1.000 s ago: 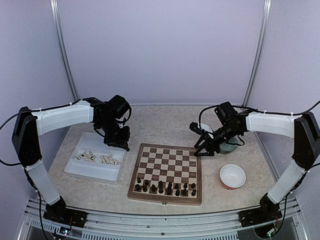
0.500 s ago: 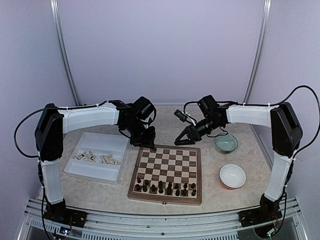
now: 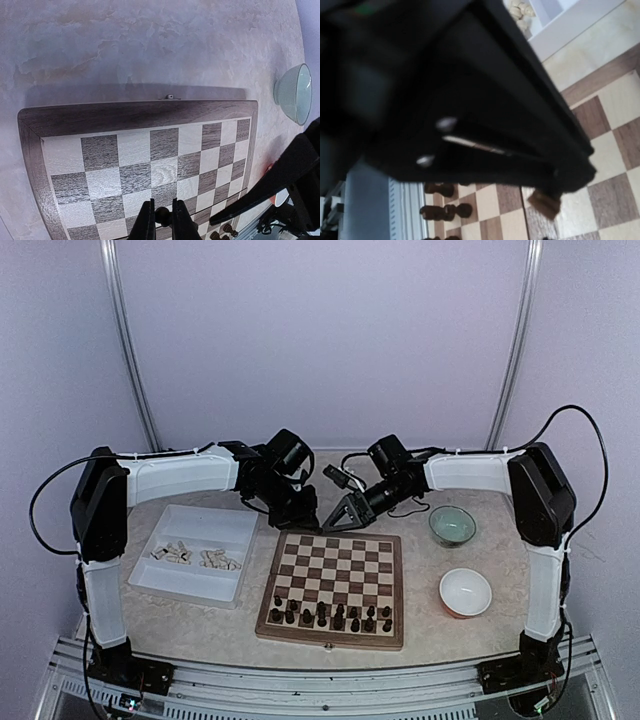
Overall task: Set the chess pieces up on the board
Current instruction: Pass from the left arm to the right
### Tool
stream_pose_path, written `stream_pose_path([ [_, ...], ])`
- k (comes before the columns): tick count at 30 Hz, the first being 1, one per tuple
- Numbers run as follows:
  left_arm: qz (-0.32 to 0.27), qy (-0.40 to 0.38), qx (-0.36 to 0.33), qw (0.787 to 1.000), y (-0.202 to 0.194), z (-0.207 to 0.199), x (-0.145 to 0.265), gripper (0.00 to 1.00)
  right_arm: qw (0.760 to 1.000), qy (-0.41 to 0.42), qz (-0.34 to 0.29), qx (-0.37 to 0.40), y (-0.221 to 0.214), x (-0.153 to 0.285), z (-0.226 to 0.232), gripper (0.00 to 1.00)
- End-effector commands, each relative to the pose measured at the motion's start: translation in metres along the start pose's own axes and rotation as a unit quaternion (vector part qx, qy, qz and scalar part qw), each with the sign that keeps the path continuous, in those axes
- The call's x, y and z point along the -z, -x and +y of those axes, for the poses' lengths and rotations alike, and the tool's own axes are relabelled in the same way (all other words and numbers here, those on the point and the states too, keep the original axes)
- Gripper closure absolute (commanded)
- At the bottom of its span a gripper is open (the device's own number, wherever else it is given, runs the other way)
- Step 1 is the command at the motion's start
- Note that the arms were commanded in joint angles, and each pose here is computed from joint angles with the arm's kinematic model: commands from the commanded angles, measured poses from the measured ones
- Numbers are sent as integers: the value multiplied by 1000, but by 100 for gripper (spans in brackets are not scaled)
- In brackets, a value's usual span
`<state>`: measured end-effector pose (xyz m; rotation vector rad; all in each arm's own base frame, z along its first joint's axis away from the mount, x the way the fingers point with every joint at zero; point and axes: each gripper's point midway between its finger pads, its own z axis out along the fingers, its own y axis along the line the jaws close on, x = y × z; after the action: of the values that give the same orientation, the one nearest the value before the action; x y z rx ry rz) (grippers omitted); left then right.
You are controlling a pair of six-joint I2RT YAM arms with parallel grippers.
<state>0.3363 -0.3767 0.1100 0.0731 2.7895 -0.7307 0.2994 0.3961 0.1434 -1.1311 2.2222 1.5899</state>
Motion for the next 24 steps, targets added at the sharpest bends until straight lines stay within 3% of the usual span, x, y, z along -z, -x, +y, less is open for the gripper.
stream_pose_path([
  [1,-17,-30,-3,999,5,-17,15,99,1000,22,1,-22,4,-9,-1,49],
  [15,-14,-33,-23,999,-2,-31,17,99,998,36,7,-59,-3,-17,-12,50],
  [19,-16,-32,-24,999,-2,-33,18,99,997,37,6,-67,-6,-19,-14,55],
  [24,-17,-34,-28,999,-3,-35,20,98,996,40,3,-83,-10,-17,-19,69],
])
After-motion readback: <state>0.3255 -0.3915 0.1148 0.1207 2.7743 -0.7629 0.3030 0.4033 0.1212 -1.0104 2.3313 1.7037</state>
